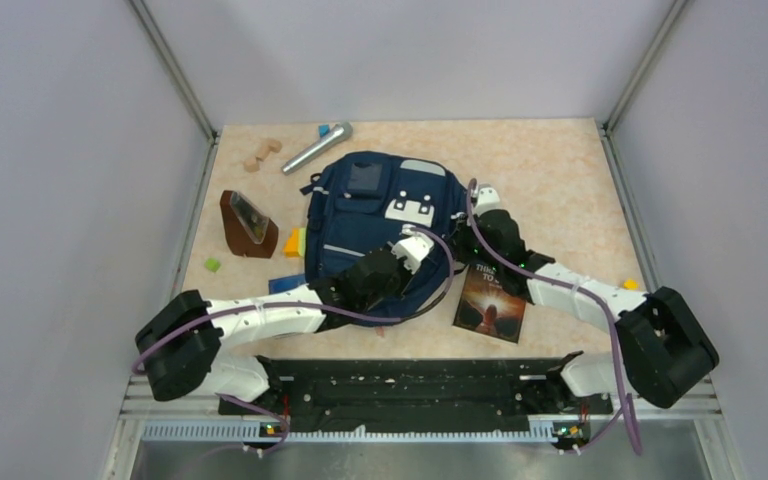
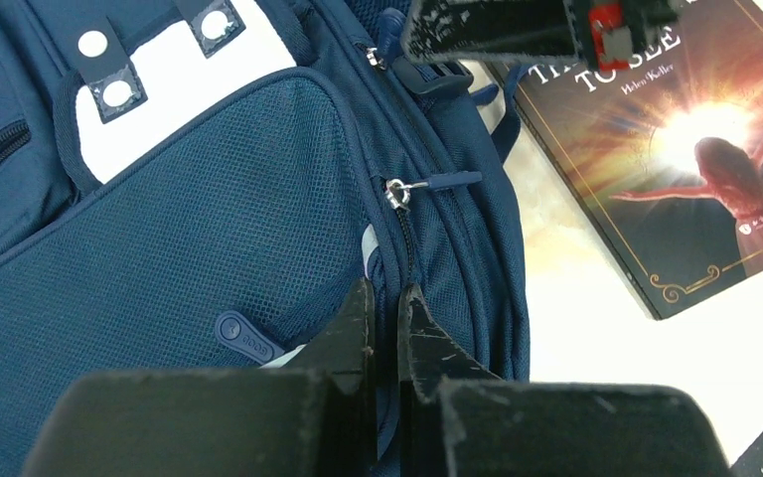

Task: Pack the student bag
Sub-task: Zip the student bag at the center of the board, then unzip the student bag at the center of the board.

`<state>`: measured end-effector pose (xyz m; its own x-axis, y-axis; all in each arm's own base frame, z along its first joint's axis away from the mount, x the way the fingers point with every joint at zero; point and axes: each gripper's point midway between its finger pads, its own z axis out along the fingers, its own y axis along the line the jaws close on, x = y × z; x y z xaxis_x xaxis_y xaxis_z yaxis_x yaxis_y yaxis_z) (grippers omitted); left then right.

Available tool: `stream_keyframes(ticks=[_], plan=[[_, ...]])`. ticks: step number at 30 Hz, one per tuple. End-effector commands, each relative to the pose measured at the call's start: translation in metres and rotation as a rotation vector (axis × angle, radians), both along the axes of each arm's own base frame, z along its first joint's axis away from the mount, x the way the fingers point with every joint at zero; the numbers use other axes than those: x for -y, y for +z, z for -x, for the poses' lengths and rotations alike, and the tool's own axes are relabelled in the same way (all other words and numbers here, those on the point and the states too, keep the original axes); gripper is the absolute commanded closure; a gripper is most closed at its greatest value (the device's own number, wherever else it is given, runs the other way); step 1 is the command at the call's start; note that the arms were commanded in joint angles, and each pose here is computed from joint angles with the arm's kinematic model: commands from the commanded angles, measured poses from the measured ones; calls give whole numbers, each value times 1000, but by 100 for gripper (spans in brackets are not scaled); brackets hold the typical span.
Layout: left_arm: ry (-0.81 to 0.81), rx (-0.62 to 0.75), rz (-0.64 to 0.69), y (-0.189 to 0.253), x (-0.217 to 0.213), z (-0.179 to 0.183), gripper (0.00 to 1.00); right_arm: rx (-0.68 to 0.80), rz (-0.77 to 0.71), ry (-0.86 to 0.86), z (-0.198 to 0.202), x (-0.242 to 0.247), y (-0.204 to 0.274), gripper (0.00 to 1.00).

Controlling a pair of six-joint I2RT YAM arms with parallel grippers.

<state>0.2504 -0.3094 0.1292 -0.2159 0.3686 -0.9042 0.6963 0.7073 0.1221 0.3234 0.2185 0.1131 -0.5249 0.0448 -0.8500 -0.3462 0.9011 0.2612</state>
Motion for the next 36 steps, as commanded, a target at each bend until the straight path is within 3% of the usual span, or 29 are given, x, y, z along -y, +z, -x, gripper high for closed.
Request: stream_keyframes(ticks=[1, 9, 15, 18, 26, 36], plan=[[93, 105, 100, 50, 9, -30, 100, 30, -48, 32, 12, -6, 13, 100], [78, 128, 73, 54, 12, -33, 100, 31, -51, -64, 16, 12, 8, 100], [63, 129, 52, 46, 7, -29, 100, 52, -96, -107, 14, 16, 20, 69], [51, 131, 66, 45, 7, -26, 100, 32, -145, -100, 10, 10, 23, 63], [29, 108, 87, 40, 11, -21, 100, -53, -354, -34, -6, -2, 25, 62], [28, 100, 93, 38, 7, -18, 100, -41, -296, -57, -19, 6, 26, 63]])
